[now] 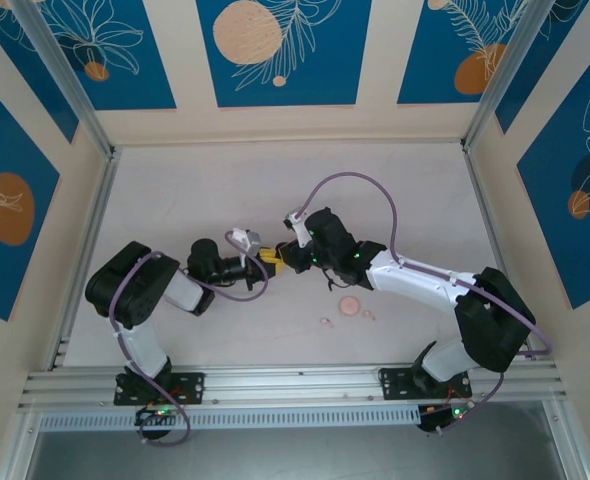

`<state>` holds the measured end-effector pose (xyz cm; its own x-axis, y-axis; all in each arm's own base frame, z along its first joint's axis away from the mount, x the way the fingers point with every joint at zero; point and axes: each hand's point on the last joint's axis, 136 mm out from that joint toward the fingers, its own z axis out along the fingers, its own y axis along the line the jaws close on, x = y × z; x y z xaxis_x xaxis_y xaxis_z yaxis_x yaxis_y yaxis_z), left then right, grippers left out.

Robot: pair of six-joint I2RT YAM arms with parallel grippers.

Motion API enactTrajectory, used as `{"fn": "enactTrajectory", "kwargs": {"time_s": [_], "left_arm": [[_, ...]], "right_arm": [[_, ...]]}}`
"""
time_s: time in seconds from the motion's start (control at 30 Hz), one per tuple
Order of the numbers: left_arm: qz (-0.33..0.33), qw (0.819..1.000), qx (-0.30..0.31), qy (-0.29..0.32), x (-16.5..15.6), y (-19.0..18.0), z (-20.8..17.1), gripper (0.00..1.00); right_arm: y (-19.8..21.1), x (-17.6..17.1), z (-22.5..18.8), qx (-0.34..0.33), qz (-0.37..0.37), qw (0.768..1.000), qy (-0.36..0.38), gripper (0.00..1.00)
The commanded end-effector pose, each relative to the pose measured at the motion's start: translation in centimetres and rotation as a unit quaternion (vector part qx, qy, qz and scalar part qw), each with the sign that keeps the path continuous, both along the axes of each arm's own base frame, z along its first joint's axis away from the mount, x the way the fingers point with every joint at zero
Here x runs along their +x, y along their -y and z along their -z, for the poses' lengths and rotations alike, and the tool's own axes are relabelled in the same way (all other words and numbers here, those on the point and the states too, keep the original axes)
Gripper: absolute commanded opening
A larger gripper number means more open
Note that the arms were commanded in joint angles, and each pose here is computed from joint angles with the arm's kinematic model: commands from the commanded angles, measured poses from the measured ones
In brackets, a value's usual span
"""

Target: Insert the wireless bluetooth earbuds into the charging case

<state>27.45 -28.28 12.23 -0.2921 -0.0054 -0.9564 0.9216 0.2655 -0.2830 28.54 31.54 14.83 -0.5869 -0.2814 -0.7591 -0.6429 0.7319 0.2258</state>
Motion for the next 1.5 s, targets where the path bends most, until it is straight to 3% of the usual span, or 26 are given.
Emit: {"fn": "enactTrajectory", "kwargs": {"time_s": [0.0, 0.43, 0.8, 1.47], "left_arm": [[0.004, 0.998, -0.029, 0.051, 0.2, 0.5, -3.3, 0.09], [0.007, 0.998, -0.031, 0.057, 0.1, 0.5, -3.7, 0.09], [0.005, 0.998, -0.032, 0.063, 0.0, 0.4, -3.9, 0.09], [0.005, 0.997, -0.031, 0.065, 0.0, 0.4, -3.9, 0.09]], "right_arm": [[0.4, -0.8, 0.5, -0.02, -0.009, 1.0, -0.001, 0.19], [0.2, -1.4, 0.6, -0.022, -0.019, 1.0, -0.009, 0.2], [-0.9, -1.7, 0.1, 0.006, -0.035, 0.999, -0.027, 0.28], [-0.5, -1.3, -3.1, 0.084, -0.03, 0.995, -0.051, 0.53]]}}
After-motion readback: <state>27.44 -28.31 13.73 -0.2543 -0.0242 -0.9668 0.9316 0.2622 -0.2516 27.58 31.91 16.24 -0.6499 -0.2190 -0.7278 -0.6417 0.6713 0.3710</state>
